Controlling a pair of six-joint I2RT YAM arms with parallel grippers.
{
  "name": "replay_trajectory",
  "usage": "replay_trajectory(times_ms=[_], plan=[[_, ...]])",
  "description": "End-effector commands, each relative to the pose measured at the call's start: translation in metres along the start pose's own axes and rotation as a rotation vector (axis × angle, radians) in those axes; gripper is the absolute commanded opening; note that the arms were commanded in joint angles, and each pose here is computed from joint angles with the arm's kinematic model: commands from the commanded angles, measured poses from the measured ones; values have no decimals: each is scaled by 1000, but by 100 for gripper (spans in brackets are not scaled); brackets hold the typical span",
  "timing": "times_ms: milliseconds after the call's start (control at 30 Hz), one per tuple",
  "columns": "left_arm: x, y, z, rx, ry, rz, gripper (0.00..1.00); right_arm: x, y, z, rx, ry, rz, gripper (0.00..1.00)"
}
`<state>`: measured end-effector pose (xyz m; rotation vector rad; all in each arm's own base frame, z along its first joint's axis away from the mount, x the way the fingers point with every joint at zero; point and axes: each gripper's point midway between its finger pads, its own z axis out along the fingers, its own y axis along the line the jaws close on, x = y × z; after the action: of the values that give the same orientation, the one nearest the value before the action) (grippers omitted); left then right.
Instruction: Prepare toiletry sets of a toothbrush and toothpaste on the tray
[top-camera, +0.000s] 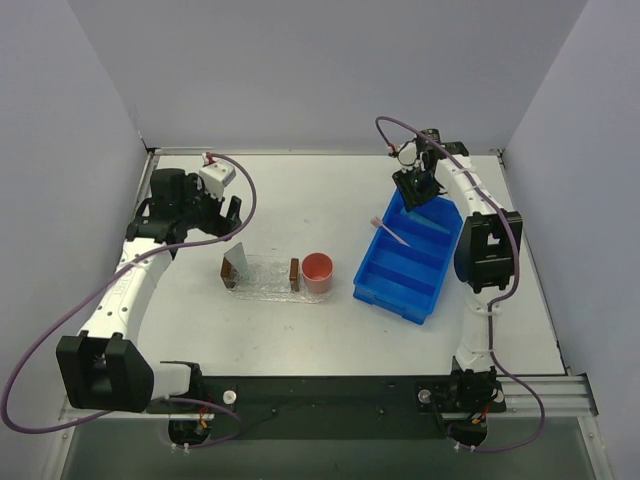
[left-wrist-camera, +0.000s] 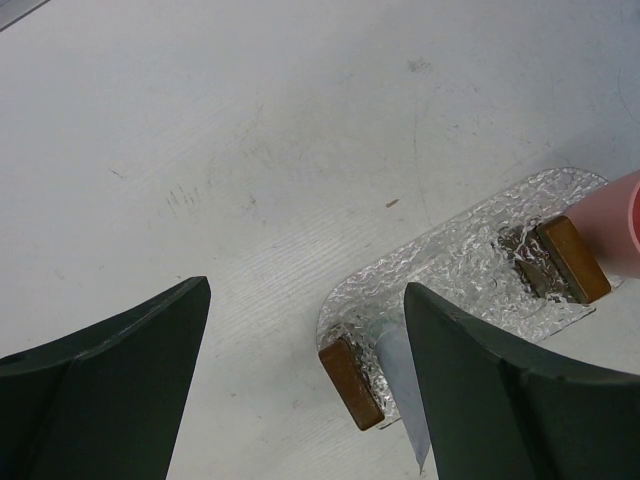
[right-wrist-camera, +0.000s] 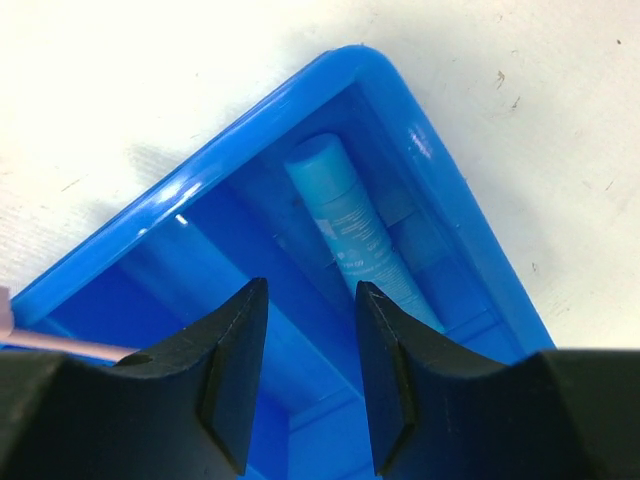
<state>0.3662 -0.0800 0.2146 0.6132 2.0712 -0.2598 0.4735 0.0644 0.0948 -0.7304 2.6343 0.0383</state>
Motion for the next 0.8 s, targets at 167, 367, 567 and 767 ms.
replay_trajectory(times_ms=[167,367,567,767], plan=[[-27,7,-5,-13,-58,31,89,9,-12,21,15,60,-2,36],[-29,9,-3,-14,-51,33,89,16,-13,33,7,88,-13,37],[-33,12,-3,-23,-53,40,89,23,-18,44,23,123,-48,42],[-33,13,-5,-32,-55,43,89,33,-17,53,26,158,-74,43]])
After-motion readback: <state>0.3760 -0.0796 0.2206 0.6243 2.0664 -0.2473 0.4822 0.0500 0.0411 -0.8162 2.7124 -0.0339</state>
